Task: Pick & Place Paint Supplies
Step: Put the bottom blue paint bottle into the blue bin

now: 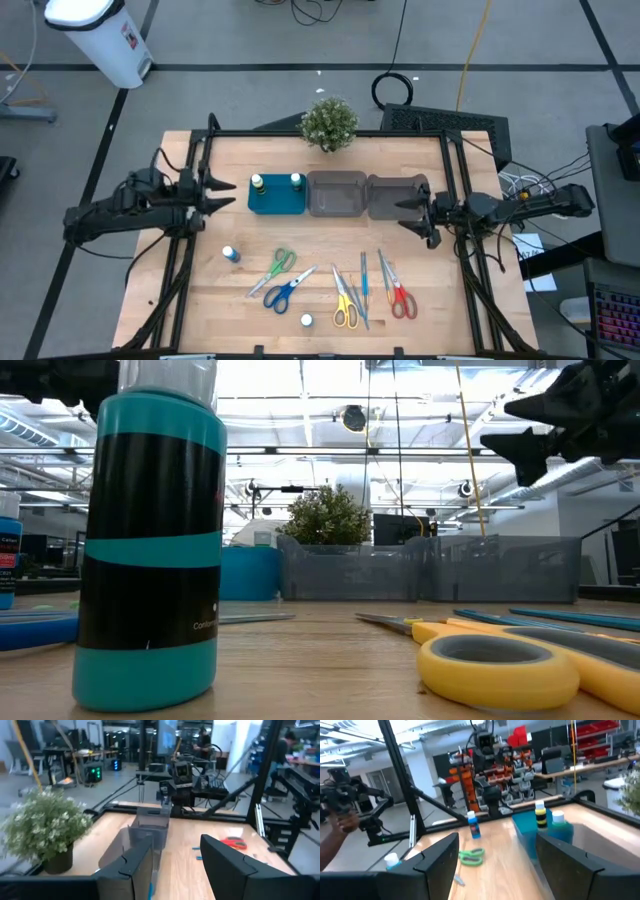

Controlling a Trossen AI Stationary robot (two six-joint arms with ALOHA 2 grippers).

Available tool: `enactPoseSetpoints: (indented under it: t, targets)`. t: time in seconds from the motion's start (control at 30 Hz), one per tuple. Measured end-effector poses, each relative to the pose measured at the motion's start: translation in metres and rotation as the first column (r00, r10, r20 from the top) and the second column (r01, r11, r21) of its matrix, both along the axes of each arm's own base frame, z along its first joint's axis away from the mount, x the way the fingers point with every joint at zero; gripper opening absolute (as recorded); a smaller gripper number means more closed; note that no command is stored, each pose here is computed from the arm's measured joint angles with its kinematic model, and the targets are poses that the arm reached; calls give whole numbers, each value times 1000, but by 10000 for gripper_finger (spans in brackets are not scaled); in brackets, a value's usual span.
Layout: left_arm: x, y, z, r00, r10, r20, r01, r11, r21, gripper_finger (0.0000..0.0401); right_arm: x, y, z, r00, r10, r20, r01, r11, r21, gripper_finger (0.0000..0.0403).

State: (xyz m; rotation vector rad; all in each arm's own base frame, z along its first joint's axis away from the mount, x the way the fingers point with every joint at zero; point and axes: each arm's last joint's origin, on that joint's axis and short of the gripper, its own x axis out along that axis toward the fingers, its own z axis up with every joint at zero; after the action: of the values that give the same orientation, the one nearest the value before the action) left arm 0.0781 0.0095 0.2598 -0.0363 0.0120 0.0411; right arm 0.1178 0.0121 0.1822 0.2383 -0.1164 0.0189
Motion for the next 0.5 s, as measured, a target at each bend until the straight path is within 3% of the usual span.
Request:
enactPoseSetpoints:
  t: [0.17,0.37,0.5]
  targets:
    - [2,-4,-1,998,-47,29,45,995,86,170,12,2,-4,1000,0,-22,0,1000,-2,251]
    - [2,-4,0,998,63,31,-65,994,89,170,28,4,-11,999,6,-43,-5,1000,25,251]
    - [2,-5,-1,998,66,17,-67,992,111,170,38,10,-20,995,59,-79,-57,998,34,251]
